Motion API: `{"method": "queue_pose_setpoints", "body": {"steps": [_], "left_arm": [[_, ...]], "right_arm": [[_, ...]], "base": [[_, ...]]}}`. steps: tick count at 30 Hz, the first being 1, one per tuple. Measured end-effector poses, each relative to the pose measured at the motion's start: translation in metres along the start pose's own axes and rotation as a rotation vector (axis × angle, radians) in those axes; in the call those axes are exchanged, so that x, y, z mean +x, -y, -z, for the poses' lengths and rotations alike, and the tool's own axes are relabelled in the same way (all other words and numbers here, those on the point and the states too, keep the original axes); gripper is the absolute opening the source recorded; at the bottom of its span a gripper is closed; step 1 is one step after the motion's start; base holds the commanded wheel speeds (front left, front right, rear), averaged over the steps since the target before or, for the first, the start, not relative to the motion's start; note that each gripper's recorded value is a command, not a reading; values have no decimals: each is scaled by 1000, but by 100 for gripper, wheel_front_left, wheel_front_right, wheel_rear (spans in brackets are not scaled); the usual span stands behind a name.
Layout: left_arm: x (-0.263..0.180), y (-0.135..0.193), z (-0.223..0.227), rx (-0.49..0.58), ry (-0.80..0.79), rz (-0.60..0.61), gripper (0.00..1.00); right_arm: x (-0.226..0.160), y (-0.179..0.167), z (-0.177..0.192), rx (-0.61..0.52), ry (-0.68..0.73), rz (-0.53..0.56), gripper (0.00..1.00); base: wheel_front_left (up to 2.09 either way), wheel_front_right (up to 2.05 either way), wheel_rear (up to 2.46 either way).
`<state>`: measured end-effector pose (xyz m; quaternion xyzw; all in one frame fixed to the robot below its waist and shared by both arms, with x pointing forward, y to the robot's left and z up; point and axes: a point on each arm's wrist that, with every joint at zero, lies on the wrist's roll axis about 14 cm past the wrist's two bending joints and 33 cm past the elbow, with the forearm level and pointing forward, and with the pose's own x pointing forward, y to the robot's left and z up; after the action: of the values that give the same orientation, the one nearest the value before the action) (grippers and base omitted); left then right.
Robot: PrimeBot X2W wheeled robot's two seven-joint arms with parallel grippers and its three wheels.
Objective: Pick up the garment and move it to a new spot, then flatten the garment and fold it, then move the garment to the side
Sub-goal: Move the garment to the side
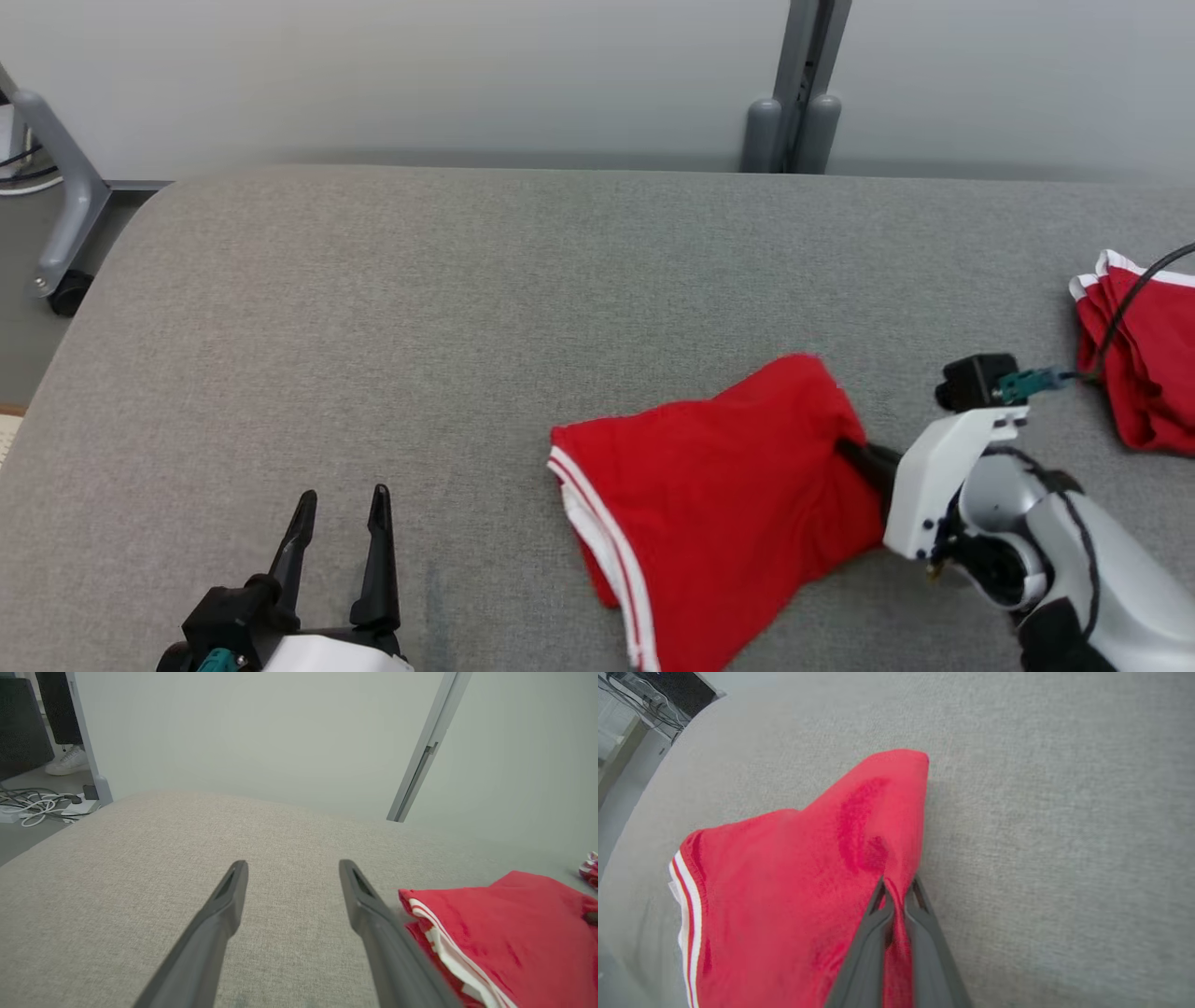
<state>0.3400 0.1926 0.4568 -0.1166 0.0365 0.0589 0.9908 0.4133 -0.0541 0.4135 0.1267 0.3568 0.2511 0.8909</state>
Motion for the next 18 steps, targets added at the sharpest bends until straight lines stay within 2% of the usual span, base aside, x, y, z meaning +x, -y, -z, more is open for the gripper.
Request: {"method": "queue_pose_setpoints", "body": {"steps": [11, 18], "left_arm": [[16, 29, 10, 1, -31, 91, 100], [24, 51, 24, 20, -71, 167, 100]], "right_arm": [[-60, 101, -109, -60, 257, 253, 0], [-104, 154, -140, -46, 358, 407, 0]], "base": [[0, 0, 0], [0, 0, 0]]}}
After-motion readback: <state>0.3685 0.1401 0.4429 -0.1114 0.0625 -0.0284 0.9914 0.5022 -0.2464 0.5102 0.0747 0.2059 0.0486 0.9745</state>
